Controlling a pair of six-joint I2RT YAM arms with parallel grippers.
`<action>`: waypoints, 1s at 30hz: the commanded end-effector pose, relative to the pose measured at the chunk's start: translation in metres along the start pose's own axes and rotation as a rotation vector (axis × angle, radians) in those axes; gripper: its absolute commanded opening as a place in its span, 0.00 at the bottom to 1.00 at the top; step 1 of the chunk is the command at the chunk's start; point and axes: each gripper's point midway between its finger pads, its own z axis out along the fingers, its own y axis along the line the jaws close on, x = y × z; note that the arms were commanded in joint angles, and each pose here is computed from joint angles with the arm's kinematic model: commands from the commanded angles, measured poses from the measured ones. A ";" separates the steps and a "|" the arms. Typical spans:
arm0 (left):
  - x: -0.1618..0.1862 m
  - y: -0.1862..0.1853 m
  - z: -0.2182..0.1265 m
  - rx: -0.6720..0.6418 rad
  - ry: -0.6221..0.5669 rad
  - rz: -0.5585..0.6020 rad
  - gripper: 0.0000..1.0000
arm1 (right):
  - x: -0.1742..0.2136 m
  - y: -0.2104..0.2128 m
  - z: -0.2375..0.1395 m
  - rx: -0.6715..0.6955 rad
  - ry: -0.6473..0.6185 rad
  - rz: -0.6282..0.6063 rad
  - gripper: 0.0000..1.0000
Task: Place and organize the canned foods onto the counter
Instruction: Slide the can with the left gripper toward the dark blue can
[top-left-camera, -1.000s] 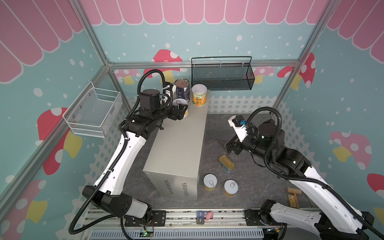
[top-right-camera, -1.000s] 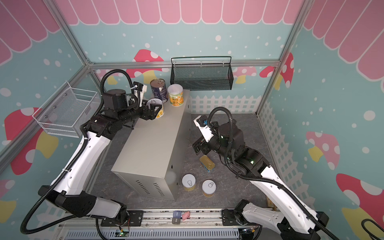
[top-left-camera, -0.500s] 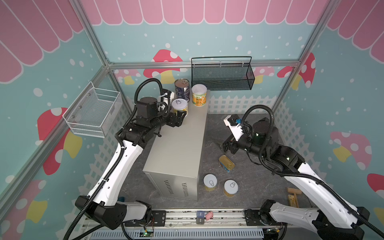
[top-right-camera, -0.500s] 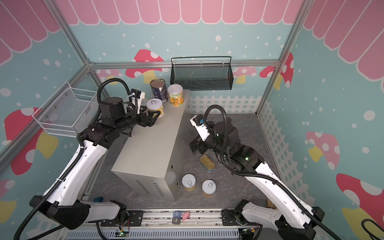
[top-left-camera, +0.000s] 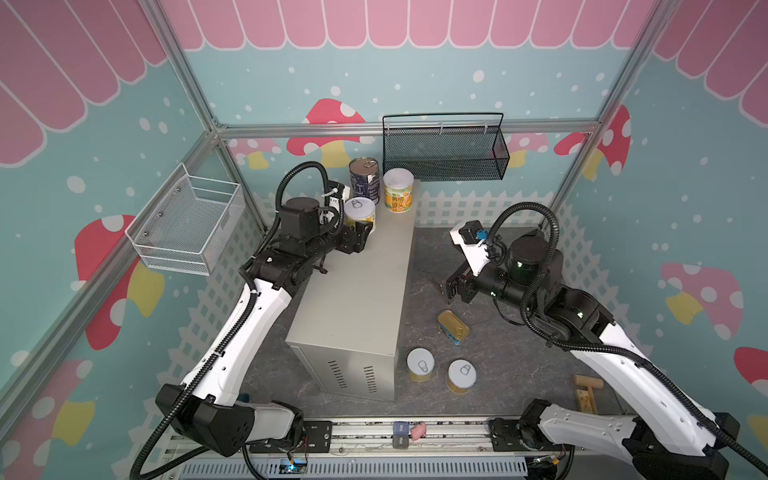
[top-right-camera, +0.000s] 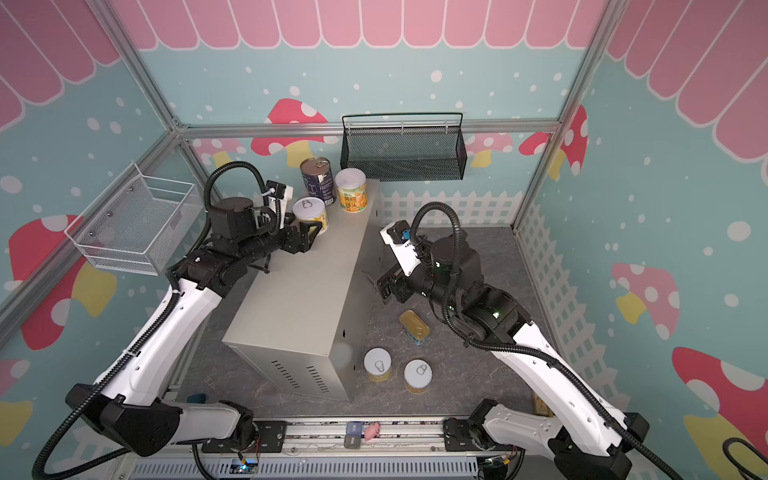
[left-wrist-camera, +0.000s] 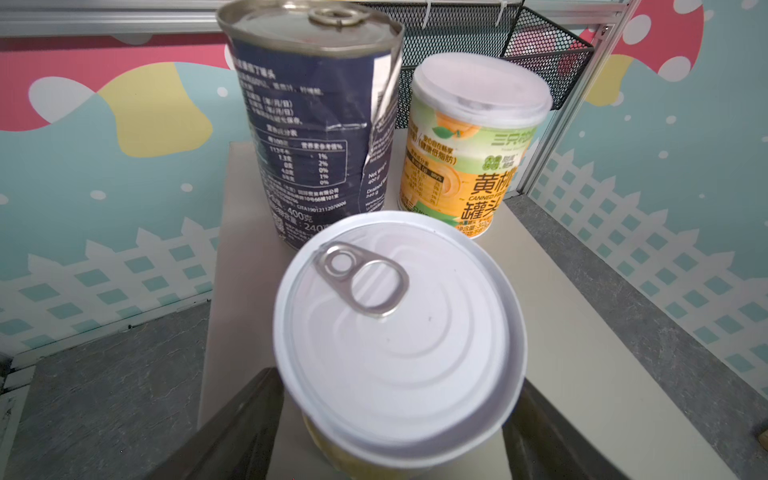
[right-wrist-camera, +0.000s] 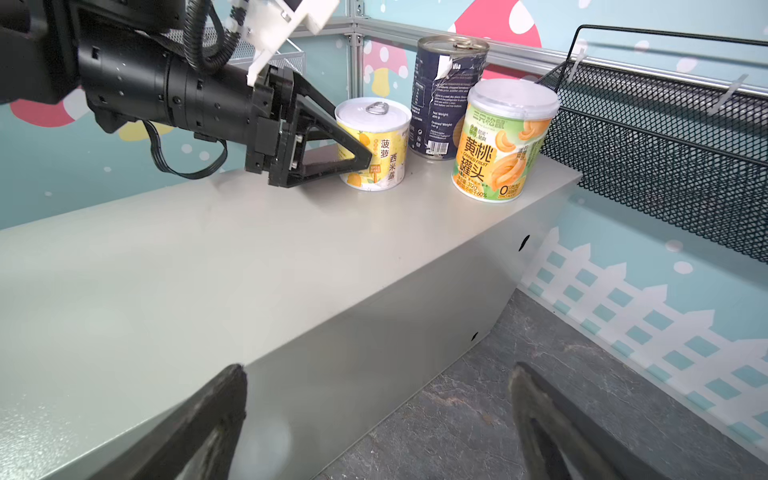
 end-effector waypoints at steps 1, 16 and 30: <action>-0.003 0.006 0.006 -0.018 -0.023 0.010 0.80 | -0.013 0.003 -0.001 -0.014 -0.031 0.006 0.99; 0.000 0.015 0.024 0.005 -0.030 -0.006 0.75 | -0.007 0.001 0.007 -0.004 -0.013 0.010 0.99; 0.004 0.019 0.036 0.002 -0.019 -0.010 0.73 | -0.003 0.000 0.006 0.003 -0.011 0.009 0.99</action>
